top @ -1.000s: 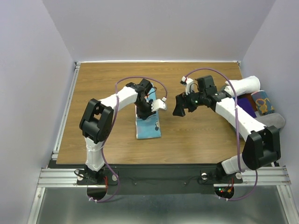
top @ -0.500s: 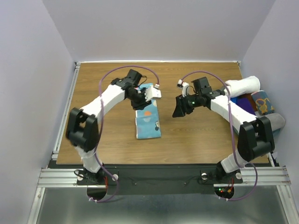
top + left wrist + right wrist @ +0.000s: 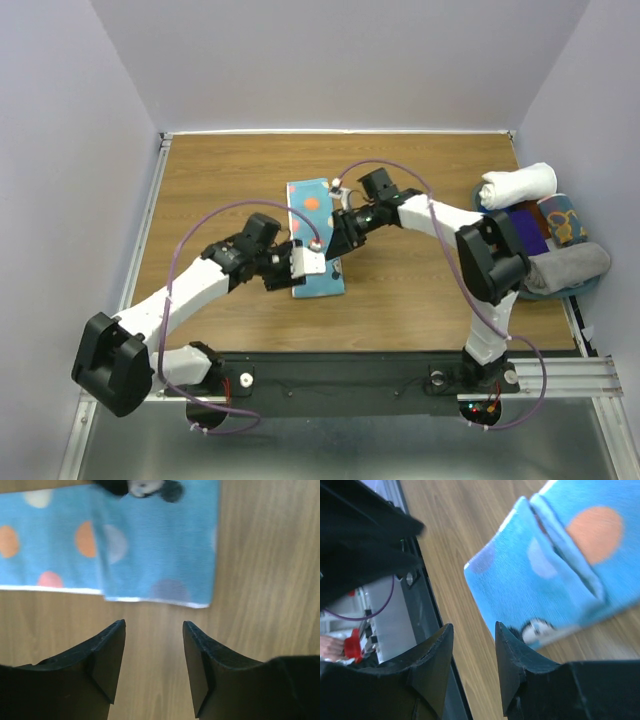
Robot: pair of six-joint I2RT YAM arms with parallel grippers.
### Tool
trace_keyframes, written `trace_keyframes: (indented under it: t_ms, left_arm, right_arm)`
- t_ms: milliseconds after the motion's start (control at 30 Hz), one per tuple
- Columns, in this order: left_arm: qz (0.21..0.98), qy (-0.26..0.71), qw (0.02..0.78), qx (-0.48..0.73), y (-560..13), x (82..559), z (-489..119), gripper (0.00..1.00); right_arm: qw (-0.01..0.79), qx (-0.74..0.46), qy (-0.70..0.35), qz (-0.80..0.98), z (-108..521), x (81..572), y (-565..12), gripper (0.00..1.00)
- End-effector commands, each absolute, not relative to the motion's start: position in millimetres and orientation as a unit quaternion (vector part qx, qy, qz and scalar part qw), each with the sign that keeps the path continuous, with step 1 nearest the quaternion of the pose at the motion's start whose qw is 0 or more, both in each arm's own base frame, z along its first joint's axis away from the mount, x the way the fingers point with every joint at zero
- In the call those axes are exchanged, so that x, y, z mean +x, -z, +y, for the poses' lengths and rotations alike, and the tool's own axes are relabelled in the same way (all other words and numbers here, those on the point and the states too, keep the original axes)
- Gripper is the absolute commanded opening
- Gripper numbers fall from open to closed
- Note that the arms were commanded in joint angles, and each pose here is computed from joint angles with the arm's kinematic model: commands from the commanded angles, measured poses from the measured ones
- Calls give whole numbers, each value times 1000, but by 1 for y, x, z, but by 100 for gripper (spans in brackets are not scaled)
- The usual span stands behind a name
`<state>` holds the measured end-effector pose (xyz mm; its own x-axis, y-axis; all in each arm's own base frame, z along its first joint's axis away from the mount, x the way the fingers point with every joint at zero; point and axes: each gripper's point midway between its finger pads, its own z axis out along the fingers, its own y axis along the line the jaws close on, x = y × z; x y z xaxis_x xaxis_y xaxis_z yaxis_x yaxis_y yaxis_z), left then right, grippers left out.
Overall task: Roll the towels
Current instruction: Roll the towel
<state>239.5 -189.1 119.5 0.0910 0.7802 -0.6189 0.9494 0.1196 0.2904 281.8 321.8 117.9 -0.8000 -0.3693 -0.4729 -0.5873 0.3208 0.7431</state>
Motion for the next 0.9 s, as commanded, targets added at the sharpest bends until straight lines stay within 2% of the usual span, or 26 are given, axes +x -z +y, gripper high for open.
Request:
trace_keyframes:
  t_ms: [0,200,367,600,667,800,833,867]
  left_arm:
    - [631,82,377,673,-114,235,-204,62]
    - [593,62,385,704,-93,212,-228,71]
    - [589,49,366,719,-65,205,-237,76]
    - [590,35,366,719,-50,214,-249,77]
    - [591,30,363,720,-46,216,-251,76]
    - [596,12,337,729,-28,216,-242,67]
    - [599,11,329,730,-24,215,-241,65]
    - [597,18,313,738,-19,210,-238,59]
  right_arm:
    - [74,-311,-530,786,353,266,-106,44]
    - [27,-280,-478,832,347,258,-31,40]
    - [5,-257,-477,841,345,254,-17,39]
    - [-14,-243,-475,846,340,246,-9,39]
    - [-18,-236,-475,847,337,244,-8,39]
    - [-26,-227,-484,845,334,241,-12,36]
    - [-28,-226,-486,844,333,240,-12,33]
    - [-30,-227,-491,841,333,237,-15,23]
